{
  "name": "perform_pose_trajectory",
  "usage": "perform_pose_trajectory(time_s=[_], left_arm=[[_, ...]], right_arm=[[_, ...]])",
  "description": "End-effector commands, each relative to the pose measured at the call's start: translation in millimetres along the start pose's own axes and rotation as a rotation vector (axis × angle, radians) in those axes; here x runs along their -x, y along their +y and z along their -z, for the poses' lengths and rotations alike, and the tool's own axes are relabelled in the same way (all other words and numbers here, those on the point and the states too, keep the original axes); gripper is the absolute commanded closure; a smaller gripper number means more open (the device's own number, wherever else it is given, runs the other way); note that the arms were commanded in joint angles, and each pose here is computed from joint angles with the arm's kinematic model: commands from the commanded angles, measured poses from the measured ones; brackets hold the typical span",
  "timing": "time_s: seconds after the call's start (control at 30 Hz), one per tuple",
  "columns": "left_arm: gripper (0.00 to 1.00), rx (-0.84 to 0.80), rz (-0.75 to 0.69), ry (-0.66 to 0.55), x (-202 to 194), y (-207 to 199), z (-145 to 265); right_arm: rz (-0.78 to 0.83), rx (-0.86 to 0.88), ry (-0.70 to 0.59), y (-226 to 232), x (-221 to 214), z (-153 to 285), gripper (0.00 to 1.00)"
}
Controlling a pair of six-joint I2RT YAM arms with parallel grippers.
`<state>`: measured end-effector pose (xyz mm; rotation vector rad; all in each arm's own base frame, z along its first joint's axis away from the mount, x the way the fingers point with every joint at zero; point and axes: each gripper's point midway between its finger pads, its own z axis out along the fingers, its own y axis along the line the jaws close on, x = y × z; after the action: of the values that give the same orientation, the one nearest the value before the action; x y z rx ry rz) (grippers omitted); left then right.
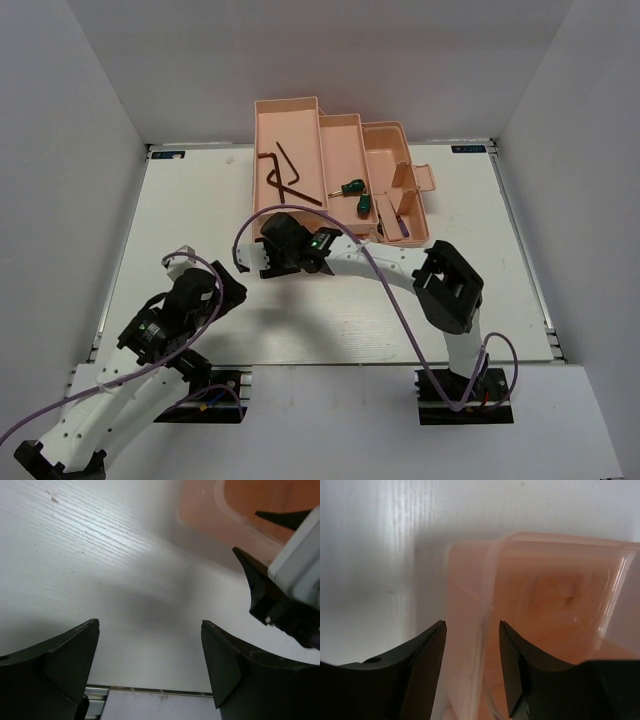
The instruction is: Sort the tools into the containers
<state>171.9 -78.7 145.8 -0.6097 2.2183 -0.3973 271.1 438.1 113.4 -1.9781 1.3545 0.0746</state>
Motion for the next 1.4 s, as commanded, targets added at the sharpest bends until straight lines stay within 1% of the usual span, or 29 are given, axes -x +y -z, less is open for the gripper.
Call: perform_pose_trajectory(time_s=[0.0, 0.07, 0.1, 0.13, 0.17, 0.2, 0.23, 0.27, 0.3, 0.33, 0.37, 0.4, 0.43, 0.5, 0.53, 0.63, 0.77, 0.8, 0.87, 0.97, 1.03, 1.07, 1.1, 1.13, 1.17, 1.2, 1.3, 1.33, 1.37], left_arm=[[0.05, -0.039, 0.083, 0.044, -12.5, -10.8, -10.2], [0.05, -0.051, 0.092, 0.073, -23.7, -10.3, -18.0], [0.05, -0.085, 0.114, 0.068, -23.1, -18.2, -20.9], [0.05, -0.101, 0.117, 0.074, -25.5, -20.9, -23.3], [0.12, -0.124, 0.132, 0.093, -30.1, -25.1, -25.0], [0.17, -0.130, 0.131, 0.105, -36.5, -23.9, -30.1], [0.37, -0.167, 0.154, 0.098, -34.8, -32.3, -32.2], [0.46, -0.175, 0.163, 0.111, -40.7, -31.9, -36.3], [0.52, -0.184, 0.164, 0.117, -43.1, -33.8, -39.8], [0.58, -0.224, 0.172, 0.116, -42.0, -43.4, -41.9], [0.67, -0.231, 0.171, 0.123, -46.3, -43.5, -46.6], [0.69, -0.250, 0.174, 0.127, -47.6, -47.6, -48.7], [0.69, -0.275, 0.175, 0.139, -49.4, -55.1, -52.6], [0.71, -0.285, 0.172, 0.161, -55.1, -58.6, -58.0], [0.71, -0.275, 0.170, 0.168, -58.8, -56.5, -62.9], [0.71, -0.293, 0.157, 0.190, -66.1, -62.3, -73.6], [0.71, -0.300, 0.157, 0.196, -74.1, -63.1, -87.7], [0.73, -0.291, 0.155, 0.202, -77.8, -59.6, -90.7], [0.73, -0.278, 0.164, 0.211, -82.4, -56.8, -95.8], [0.73, -0.265, 0.180, 0.173, -79.8, -53.8, -105.1], [0.75, -0.264, 0.191, 0.117, -69.4, -56.3, -111.0], [0.77, -0.258, 0.194, 0.095, -65.9, -56.0, -113.9], [0.80, -0.230, 0.198, 0.053, -59.9, -52.0, -120.5], [0.80, -0.229, 0.204, 0.027, -54.9, -52.9, -122.8], [0.78, -0.213, 0.217, -0.018, -45.7, -50.3, -126.9], [0.76, -0.240, 0.231, -0.052, -39.3, -55.4, -128.8], [0.67, -0.244, 0.264, -0.132, -20.2, -57.4, -133.2], [0.59, -0.236, 0.277, -0.165, -12.9, -55.9, -135.7], [0.54, -0.238, 0.282, -0.181, -9.4, -56.6, -135.6]], right_arm=[[0.000, -0.131, 0.049, -27.0, -8.2, -9.3, 0.47], [0.004, -0.120, 0.062, -23.8, -13.1, -16.8, 0.49], [0.002, -0.114, 0.074, -22.7, -18.6, -19.5, 0.51], [0.011, -0.109, 0.077, -21.2, -19.0, -21.3, 0.56], [0.008, -0.105, 0.082, -20.8, -22.1, -22.5, 0.63], [0.000, -0.102, 0.068, -21.7, -18.5, -19.7, 0.81], [0.000, -0.090, 0.063, -19.3, -17.0, -18.4, 0.89], [-0.006, -0.090, 0.057, -20.4, -14.9, -16.7, 0.95], [-0.016, -0.106, 0.029, -32.5, -3.8, -5.1, 1.00], [-0.031, -0.083, 0.026, -30.1, -1.6, -0.9, 1.00], [-0.049, -0.077, 0.007, -32.2, 3.8, 1.8, 1.00], [-0.055, -0.097, -0.024, -44.1, 18.3, 18.3, 1.00], [-0.073, -0.093, -0.048, -46.5, 24.6, 23.5, 1.00], [-0.097, -0.126, -0.101, -64.0, 42.5, 46.1, 1.00], [-0.109, -0.115, -0.104, -63.0, 44.9, 52.4, 1.00], [-0.170, -0.147, -0.172, -80.6, 63.8, 84.8, 1.00], [-0.208, -0.174, -0.208, -92.8, 70.8, 109.2, 1.00], [-0.220, -0.184, -0.220, -97.5, 72.0, 114.5, 1.00], [-0.228, -0.206, -0.240, -105.8, 75.5, 128.5, 1.00], [-0.265, -0.196, -0.247, -105.4, 71.5, 132.9, 1.00], [-0.279, -0.190, -0.250, -103.9, 69.6, 134.3, 1.00], [-0.293, -0.183, -0.244, -100.9, 66.1, 133.8, 1.00], [-0.296, -0.156, -0.266, -95.8, 69.9, 133.1, 1.00], [-0.303, -0.150, -0.267, -94.6, 68.7, 132.9, 1.00], [-0.308, -0.144, -0.266, -92.0, 67.0, 132.2, 1.00], [-0.308, -0.133, -0.268, -89.0, 67.4, 132.2, 1.00], [-0.313, -0.110, -0.251, -78.8, 60.5, 124.9, 1.00], [-0.322, -0.100, -0.241, -74.4, 56.8, 121.5, 1.00], [-0.325, -0.099, -0.240, -73.7, 55.3, 120.4, 1.00]])
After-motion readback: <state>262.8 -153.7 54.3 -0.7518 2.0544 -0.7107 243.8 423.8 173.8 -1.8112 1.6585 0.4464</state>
